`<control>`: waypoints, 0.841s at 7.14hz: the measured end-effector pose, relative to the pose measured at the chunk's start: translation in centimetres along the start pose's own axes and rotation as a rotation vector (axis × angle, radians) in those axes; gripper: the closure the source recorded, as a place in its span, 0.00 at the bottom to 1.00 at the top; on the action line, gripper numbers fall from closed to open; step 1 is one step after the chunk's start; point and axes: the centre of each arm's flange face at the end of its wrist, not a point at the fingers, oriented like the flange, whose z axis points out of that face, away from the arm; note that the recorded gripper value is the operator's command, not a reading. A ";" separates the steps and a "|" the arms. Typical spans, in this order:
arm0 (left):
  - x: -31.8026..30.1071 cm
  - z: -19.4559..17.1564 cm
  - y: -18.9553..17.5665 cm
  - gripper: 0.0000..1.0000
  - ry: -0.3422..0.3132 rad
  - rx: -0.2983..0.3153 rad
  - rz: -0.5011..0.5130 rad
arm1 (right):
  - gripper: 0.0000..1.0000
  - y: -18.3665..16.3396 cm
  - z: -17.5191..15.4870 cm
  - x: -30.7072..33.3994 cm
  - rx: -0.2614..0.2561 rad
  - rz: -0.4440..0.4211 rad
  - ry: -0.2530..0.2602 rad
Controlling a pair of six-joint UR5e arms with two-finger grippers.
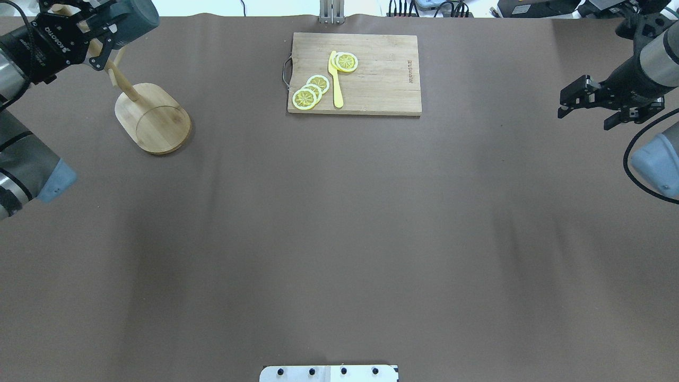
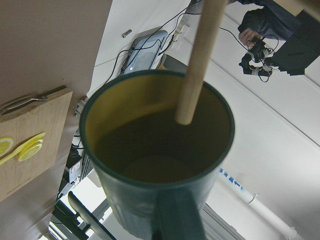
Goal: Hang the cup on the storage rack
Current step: 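Align the mug handle over a mug-tree peg with the left gripper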
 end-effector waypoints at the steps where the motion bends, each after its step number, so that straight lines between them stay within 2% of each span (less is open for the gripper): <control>1: 0.1 -0.4 -0.8 1.00 0.003 0.006 0.001 | 0.01 0.0 -0.1 -0.1 0.001 0.001 -0.001; 2: 0.2 -0.8 -1.3 1.00 0.005 0.012 0.001 | 0.01 0.0 -0.2 -0.2 0.002 0.006 -0.004; 3: 0.2 -1.1 -1.8 0.93 0.005 0.019 0.001 | 0.01 0.1 -0.3 -0.4 0.004 0.011 -0.005; 4: 0.1 -1.5 -2.1 0.46 0.004 0.024 0.002 | 0.01 0.1 -0.3 -0.5 0.004 0.017 -0.007; 5: 0.0 -1.7 -2.3 0.14 0.003 0.029 0.010 | 0.01 0.2 -0.4 -0.6 0.004 0.022 -0.008; 6: -0.1 -1.9 -2.4 0.06 0.000 0.031 0.034 | 0.01 0.2 -0.3 -0.6 0.003 0.024 -0.008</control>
